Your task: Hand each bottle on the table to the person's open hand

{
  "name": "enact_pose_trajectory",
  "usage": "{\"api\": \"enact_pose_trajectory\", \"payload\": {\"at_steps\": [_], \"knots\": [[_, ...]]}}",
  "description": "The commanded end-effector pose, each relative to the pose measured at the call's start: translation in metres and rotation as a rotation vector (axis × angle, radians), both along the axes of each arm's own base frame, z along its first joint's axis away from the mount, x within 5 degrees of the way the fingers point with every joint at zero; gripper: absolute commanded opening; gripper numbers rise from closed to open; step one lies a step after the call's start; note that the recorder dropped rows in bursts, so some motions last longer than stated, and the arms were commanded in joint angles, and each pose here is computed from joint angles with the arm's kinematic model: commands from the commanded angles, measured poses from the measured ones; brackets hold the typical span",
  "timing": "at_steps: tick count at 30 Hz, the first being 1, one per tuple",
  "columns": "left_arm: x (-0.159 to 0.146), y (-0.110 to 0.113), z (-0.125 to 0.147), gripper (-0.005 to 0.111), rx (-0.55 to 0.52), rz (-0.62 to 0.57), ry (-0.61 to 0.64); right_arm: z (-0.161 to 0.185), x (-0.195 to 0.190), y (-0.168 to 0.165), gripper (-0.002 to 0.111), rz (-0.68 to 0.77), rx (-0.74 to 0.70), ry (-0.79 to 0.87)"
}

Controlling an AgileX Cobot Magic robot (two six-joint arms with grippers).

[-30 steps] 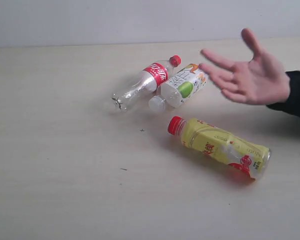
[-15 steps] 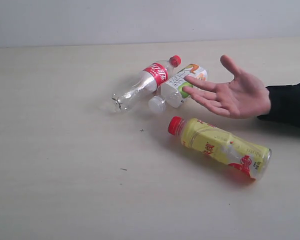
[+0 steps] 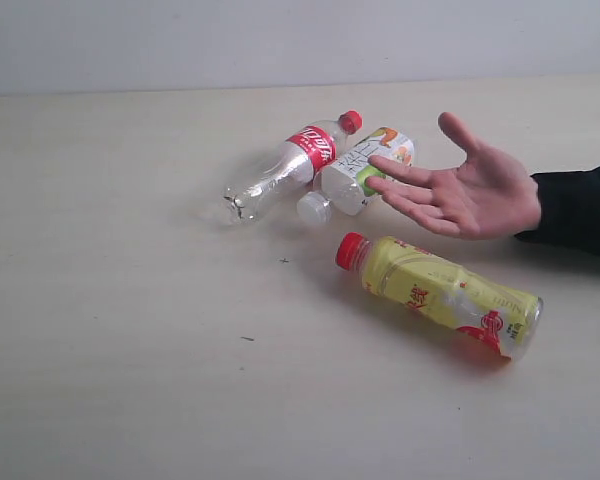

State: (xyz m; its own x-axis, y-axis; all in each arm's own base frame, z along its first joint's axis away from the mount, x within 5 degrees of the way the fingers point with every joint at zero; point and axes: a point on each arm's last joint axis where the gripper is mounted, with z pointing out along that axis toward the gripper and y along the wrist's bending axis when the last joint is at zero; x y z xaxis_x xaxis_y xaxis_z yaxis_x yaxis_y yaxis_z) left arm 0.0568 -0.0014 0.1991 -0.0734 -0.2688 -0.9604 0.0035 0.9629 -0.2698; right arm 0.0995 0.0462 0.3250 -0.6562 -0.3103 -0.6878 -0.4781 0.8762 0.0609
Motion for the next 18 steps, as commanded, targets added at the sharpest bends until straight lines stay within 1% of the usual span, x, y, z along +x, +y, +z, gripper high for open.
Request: {"api": "enact_pose_trajectory", "payload": {"at_steps": [1, 4, 7, 10, 11, 12, 14, 18], "knots": [[0.0, 0.0, 0.001, 0.0, -0.002, -0.006, -0.01, -0.008, 0.042, 0.02, 0.011, 0.142, -0.038, 0.197], [0.0, 0.0, 0.001, 0.0, -0.002, -0.006, -0.01, -0.025, 0.076, 0.03, 0.02, 0.181, -0.091, 0.345], [0.0, 0.0, 0.001, 0.0, -0.002, -0.006, -0.01, -0.043, 0.103, 0.038, 0.033, 0.249, -0.138, 0.438], [0.0, 0.0, 0.001, 0.0, -0.002, -0.006, -0.01, -0.056, 0.124, 0.041, 0.056, 0.298, -0.196, 0.495], [0.0, 0.0, 0.001, 0.0, -0.002, -0.006, -0.01, -0.059, 0.13, 0.041, 0.061, 0.305, -0.215, 0.503], [0.0, 0.0, 0.001, 0.0, -0.002, -0.006, -0.01, -0.062, 0.136, 0.042, 0.063, 0.322, -0.237, 0.503], [0.0, 0.0, 0.001, 0.0, -0.002, -0.006, -0.01, -0.065, 0.143, 0.042, 0.064, 0.385, -0.279, 0.487], [0.0, 0.0, 0.001, 0.0, -0.002, -0.006, -0.01, -0.07, 0.146, 0.044, 0.064, 0.467, -0.313, 0.472]]}}
